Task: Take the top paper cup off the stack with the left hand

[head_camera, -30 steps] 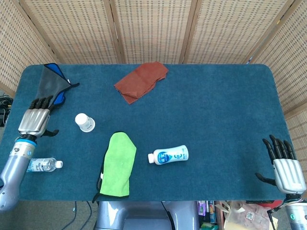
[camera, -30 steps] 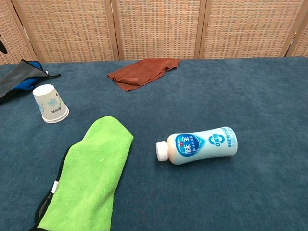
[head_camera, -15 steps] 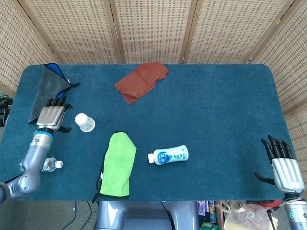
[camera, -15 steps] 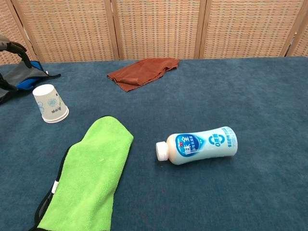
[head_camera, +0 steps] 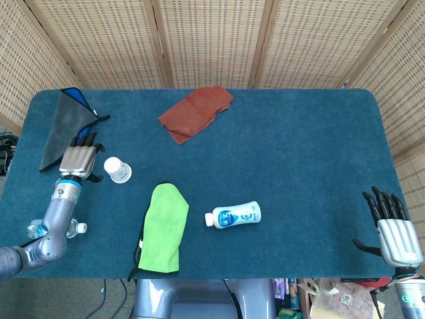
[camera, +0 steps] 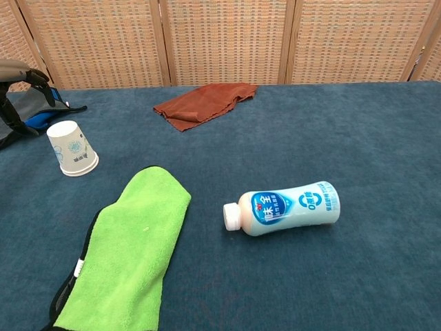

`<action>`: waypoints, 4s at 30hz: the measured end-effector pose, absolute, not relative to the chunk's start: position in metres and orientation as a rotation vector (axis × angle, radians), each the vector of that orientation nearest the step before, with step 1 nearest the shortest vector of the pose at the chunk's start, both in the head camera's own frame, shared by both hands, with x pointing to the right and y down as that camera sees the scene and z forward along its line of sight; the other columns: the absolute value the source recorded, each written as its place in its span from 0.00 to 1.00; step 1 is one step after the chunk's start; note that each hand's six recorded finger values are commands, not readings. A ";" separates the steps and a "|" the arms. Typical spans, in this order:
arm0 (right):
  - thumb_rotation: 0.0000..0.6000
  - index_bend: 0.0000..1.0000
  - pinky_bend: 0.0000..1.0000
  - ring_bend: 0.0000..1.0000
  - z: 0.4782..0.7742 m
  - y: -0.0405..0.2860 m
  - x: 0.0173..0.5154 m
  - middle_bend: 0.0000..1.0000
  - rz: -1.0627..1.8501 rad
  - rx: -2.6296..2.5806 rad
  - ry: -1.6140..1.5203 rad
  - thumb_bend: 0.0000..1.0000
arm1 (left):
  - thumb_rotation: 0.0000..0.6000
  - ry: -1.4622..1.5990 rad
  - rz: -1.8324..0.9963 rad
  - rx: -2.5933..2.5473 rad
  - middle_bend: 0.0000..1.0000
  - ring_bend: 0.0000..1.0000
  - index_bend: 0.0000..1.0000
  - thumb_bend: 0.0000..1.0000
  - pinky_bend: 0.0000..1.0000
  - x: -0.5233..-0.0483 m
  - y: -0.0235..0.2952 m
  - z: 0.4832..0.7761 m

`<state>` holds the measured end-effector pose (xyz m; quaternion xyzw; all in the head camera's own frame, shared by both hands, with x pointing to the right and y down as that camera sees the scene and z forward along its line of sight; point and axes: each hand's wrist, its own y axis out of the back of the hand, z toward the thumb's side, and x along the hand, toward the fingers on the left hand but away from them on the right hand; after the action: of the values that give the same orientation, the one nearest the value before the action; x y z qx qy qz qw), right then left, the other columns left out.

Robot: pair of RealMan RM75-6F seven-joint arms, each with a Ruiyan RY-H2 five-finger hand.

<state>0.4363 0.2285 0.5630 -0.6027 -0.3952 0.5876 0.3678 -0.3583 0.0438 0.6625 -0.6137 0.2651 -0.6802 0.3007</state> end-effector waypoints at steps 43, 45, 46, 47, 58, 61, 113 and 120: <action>1.00 0.00 0.00 0.00 0.560 0.230 0.444 0.00 1.519 -1.536 -1.040 0.12 | 1.00 0.707 -1.804 -1.640 0.00 0.00 0.43 0.24 0.00 -0.336 0.038 0.691; 1.00 0.00 0.00 0.00 0.560 0.229 0.444 0.00 1.518 -1.535 -1.042 0.12 | 1.00 0.709 -1.804 -1.636 0.00 0.00 0.44 0.24 0.00 -0.337 0.038 0.690; 1.00 0.00 0.00 0.00 0.560 0.229 0.444 0.00 1.518 -1.535 -1.042 0.12 | 1.00 0.710 -1.803 -1.636 0.00 0.00 0.45 0.24 0.00 -0.337 0.038 0.690; 1.00 0.00 0.00 0.00 0.560 0.229 0.444 0.00 1.518 -1.534 -1.042 0.12 | 1.00 0.714 -1.802 -1.637 0.00 0.00 0.45 0.24 0.00 -0.337 0.037 0.690; 1.00 0.00 0.00 0.00 0.559 0.229 0.446 0.00 1.522 -1.530 -1.049 0.12 | 1.00 0.752 -1.766 -1.657 0.00 0.00 0.45 0.24 0.00 -0.335 0.029 0.669; 1.00 0.00 0.00 0.00 0.559 0.229 0.447 0.00 1.521 -1.528 -1.053 0.12 | 1.00 0.770 -1.760 -1.674 0.00 0.00 0.45 0.24 0.00 -0.334 0.027 0.662; 1.00 0.00 0.00 0.00 0.560 0.229 0.443 0.00 1.522 -1.513 -1.042 0.12 | 1.00 0.753 -1.812 -1.692 0.00 0.00 0.45 0.24 0.00 -0.418 0.068 0.670; 1.00 0.00 0.00 0.00 0.559 0.228 0.444 0.00 1.518 -1.510 -1.053 0.12 | 1.00 0.712 -1.826 -1.690 0.00 0.00 0.30 0.24 0.00 -0.406 0.075 0.690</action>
<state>0.4443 0.2282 0.5590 -0.5882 -0.4101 0.5913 0.3691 -0.4064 0.0750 0.6904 -0.6282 0.2646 -0.6787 0.2734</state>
